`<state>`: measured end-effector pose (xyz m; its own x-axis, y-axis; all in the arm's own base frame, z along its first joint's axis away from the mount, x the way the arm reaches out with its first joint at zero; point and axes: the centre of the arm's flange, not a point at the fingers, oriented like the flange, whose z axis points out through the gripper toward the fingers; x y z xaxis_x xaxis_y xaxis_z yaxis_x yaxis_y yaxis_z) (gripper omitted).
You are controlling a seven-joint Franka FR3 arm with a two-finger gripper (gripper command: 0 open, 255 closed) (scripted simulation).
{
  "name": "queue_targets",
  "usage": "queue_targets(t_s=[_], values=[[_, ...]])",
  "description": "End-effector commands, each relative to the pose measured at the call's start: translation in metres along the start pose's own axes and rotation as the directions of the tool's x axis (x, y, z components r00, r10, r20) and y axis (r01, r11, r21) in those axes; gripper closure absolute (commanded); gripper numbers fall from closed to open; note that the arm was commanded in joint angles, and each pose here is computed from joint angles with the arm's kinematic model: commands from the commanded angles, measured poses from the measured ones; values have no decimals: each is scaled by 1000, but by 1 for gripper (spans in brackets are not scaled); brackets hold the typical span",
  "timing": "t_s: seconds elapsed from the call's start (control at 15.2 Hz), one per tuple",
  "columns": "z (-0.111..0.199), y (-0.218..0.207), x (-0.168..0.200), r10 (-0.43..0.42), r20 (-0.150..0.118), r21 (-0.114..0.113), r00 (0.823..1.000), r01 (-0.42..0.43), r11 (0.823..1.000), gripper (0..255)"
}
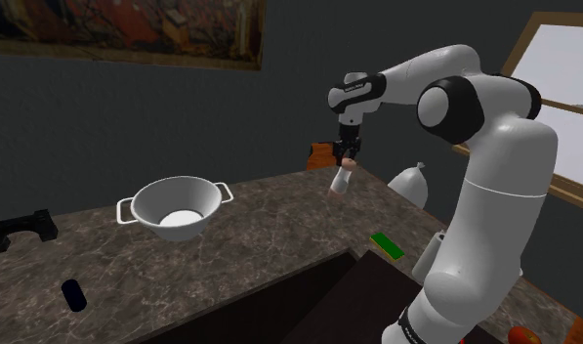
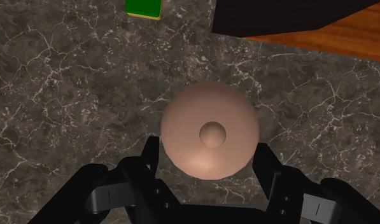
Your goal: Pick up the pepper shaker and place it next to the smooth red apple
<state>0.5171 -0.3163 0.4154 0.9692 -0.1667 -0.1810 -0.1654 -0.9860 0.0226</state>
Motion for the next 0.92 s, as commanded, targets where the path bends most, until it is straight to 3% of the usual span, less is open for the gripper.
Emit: queue_targets(t_s=[0.0,0.86], values=[[-11,1,-2,0,0,0,1000,0,1000,255],[-78,2,-14,0,0,0,1000,0,1000,255]])
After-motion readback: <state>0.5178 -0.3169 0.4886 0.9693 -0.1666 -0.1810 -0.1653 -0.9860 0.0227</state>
